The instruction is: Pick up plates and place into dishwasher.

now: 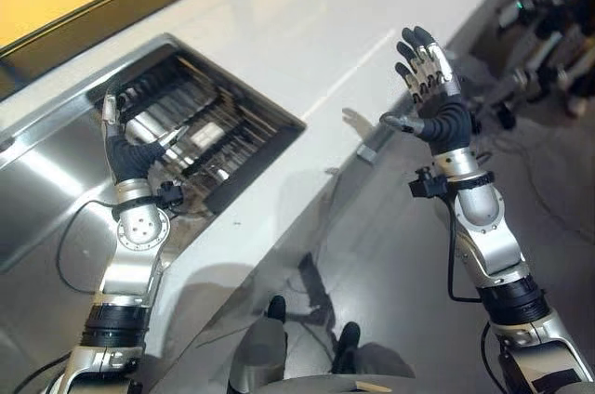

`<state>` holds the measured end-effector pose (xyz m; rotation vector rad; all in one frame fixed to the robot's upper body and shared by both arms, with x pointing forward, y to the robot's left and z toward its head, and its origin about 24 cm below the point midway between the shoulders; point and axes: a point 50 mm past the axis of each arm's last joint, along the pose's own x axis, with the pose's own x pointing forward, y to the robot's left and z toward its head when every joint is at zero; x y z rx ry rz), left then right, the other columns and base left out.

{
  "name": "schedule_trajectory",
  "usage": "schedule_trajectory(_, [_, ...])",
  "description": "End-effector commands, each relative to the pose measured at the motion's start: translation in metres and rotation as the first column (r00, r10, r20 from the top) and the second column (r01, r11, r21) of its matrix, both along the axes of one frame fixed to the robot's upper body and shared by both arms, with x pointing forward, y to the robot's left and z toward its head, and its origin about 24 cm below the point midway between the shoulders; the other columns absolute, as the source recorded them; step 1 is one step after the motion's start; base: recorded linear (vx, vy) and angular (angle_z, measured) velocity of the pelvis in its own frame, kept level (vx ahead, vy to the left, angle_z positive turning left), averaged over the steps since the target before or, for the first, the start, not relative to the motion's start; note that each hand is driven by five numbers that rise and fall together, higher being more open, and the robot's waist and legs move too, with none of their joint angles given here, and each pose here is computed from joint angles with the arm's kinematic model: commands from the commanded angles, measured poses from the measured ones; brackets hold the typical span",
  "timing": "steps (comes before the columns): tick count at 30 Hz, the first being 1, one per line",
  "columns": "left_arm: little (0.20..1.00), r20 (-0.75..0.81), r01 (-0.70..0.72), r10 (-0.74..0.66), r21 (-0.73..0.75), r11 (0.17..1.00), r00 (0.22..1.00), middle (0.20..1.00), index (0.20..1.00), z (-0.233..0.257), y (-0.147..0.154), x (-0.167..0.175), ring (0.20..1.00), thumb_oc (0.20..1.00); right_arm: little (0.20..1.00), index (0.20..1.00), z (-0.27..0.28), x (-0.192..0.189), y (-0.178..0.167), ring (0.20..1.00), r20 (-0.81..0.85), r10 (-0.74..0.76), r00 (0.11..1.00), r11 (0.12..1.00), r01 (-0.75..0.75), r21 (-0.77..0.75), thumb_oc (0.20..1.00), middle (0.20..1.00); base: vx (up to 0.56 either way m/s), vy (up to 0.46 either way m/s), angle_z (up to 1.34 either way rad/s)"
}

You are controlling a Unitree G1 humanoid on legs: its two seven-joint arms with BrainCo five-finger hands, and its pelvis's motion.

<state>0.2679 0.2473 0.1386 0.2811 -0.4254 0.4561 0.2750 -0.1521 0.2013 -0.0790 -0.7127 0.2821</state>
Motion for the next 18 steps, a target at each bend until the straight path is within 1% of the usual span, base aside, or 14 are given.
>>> schedule_trajectory(1, [1.0, -0.024, 0.115, -0.116, -0.036, 0.993, 0.993, 1.0, 1.0, -0.018, -0.009, -0.016, 1.0, 1.0, 1.0, 1.0, 0.015, -0.016, 0.005, 1.0, 0.091, 0.001, 0.996, 1.0, -0.002, 0.009, 1.0, 1.0, 0.01, -0.057, 1.51])
schedule_trajectory(3, [1.0, -0.01, 0.13, -0.131, -0.045, 0.99, 0.991, 1.0, 1.0, -0.016, -0.011, -0.015, 1.0, 1.0, 1.0, 1.0, 0.011, -0.016, 0.005, 1.0, 0.087, 0.007, 0.996, 1.0, -0.007, 0.007, 1.0, 1.0, 0.1, 0.065, 1.67])
schedule_trajectory(4, [1.0, -0.006, 0.122, -0.123, -0.047, 0.991, 0.992, 1.0, 1.0, -0.016, -0.011, -0.016, 1.0, 1.0, 1.0, 1.0, 0.01, -0.014, 0.007, 1.0, 0.08, 0.02, 0.997, 1.0, -0.02, 0.006, 1.0, 1.0, 0.16, 0.106, 0.84])
schedule_trajectory(6, [1.0, 0.01, 0.113, -0.112, -0.069, 0.991, 0.994, 1.0, 1.0, -0.014, -0.009, -0.017, 1.0, 1.0, 1.0, 1.0, 0.012, -0.012, 0.005, 1.0, 0.074, 0.032, 0.997, 0.999, -0.033, 0.013, 1.0, 1.0, 0.17, 0.074, 0.4])
schedule_trajectory(13, [1.0, 0.065, 0.14, -0.138, -0.026, 0.99, 0.988, 1.0, 1.0, 0.005, -0.008, -0.02, 1.0, 1.0, 1.0, 1.0, 0.003, -0.018, -0.004, 1.0, 0.024, 0.015, 1.0, 0.995, -0.018, 0.103, 1.0, 1.0, 0.16, 0.038, 0.54])
schedule_trajectory(15, [1.0, 0.087, 0.143, -0.139, -0.037, 0.989, 0.986, 1.0, 1.0, 0.009, -0.009, -0.018, 1.0, 1.0, 1.0, 1.0, -0.003, -0.019, -0.003, 1.0, 0.007, 0.021, 1.0, 0.993, -0.022, 0.114, 1.0, 1.0, 0.1, -0.136, 0.6])
schedule_trajectory(18, [1.0, 0.114, 0.2, -0.193, -0.05, 0.979, 0.975, 1.0, 1.0, 0.016, -0.022, -0.006, 1.0, 1.0, 1.0, 1.0, -0.012, -0.02, -0.012, 1.0, -0.015, -0.023, 1.0, 0.993, 0.025, 0.12, 1.0, 1.0, 0.13, -0.265, 0.92])
